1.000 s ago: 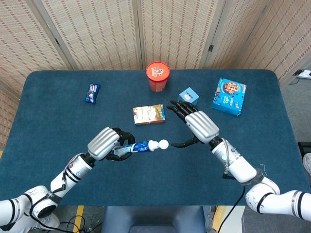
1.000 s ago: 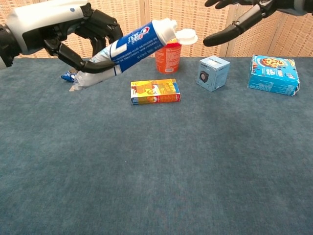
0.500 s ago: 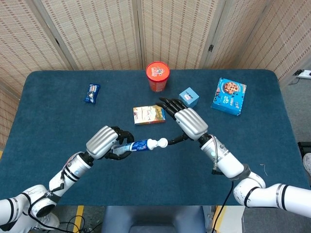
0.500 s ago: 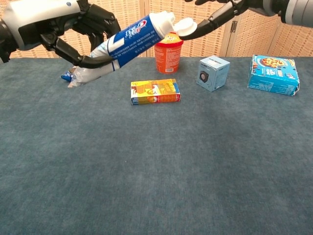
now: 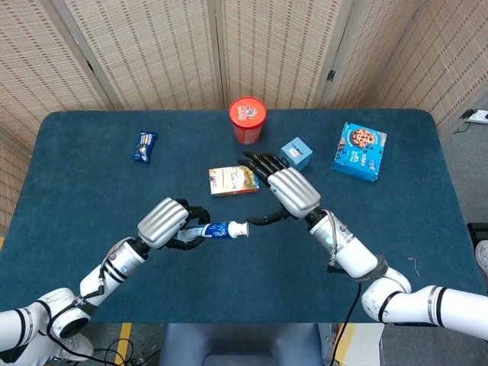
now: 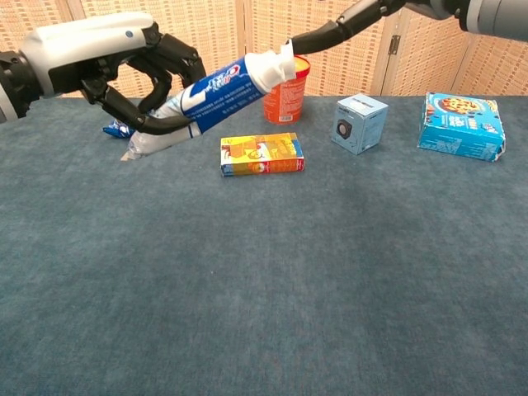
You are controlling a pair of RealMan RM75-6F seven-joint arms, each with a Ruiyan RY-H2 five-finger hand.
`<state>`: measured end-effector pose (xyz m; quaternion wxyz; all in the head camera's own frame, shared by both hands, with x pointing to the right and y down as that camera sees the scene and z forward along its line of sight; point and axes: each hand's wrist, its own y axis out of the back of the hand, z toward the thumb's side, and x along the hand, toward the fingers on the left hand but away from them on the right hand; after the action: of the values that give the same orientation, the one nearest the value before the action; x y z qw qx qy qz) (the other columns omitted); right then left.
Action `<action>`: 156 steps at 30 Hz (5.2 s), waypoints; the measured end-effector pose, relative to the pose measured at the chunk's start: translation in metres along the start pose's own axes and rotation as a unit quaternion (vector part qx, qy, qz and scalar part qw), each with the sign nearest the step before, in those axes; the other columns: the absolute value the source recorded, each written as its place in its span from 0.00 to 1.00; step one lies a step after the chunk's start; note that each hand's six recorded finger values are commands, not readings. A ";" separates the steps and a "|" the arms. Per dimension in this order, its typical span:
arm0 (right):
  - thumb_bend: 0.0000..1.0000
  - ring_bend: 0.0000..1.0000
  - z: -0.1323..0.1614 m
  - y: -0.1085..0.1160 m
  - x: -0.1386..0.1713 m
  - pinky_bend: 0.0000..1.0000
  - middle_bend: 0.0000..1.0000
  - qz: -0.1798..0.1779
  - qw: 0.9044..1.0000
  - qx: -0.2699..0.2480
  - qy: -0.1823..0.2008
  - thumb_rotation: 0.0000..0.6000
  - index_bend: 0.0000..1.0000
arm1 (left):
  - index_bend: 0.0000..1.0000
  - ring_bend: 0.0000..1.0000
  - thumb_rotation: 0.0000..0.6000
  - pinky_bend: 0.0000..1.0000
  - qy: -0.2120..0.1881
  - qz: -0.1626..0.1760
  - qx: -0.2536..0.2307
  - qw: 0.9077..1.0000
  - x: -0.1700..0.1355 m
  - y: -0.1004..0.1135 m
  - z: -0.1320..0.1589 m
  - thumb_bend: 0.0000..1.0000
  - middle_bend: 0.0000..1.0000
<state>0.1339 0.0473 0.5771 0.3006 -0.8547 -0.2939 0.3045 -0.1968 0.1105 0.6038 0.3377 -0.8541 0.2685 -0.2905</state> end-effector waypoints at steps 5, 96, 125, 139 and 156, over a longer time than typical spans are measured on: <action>0.00 0.00 0.002 -0.003 -0.001 0.00 0.00 0.003 1.000 -0.002 0.002 0.69 0.00 | 0.83 0.78 1.00 0.56 0.009 -0.007 0.003 1.000 0.002 -0.003 -0.004 0.67 0.90; 0.00 0.00 0.069 -0.062 -0.043 0.00 0.00 -0.002 0.996 -0.035 0.077 0.19 0.00 | 0.85 0.80 1.00 0.58 0.039 0.044 -0.047 0.997 0.007 0.009 -0.013 0.67 0.92; 0.00 0.00 0.061 -0.057 -0.044 0.00 0.00 -0.041 0.991 -0.099 0.083 0.18 0.00 | 0.85 0.80 1.00 0.58 0.048 0.073 -0.102 0.991 0.002 0.022 -0.022 0.67 0.92; 0.00 0.00 0.065 -0.056 -0.046 0.00 0.00 -0.046 0.989 -0.105 0.092 0.17 0.00 | 0.85 0.80 1.00 0.58 0.048 0.067 -0.083 0.993 0.002 0.020 -0.024 0.67 0.92; 0.00 0.00 0.017 -0.004 0.002 0.00 0.00 -0.078 0.995 -0.043 0.043 0.18 0.00 | 0.81 0.76 1.00 0.55 0.106 -0.063 0.104 0.987 -0.006 -0.034 -0.063 0.65 0.92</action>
<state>0.1225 0.0568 0.5683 0.2987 -0.8535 -0.3596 0.2301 -0.2344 0.1095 0.6649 0.3754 -0.7937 0.2172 -0.4264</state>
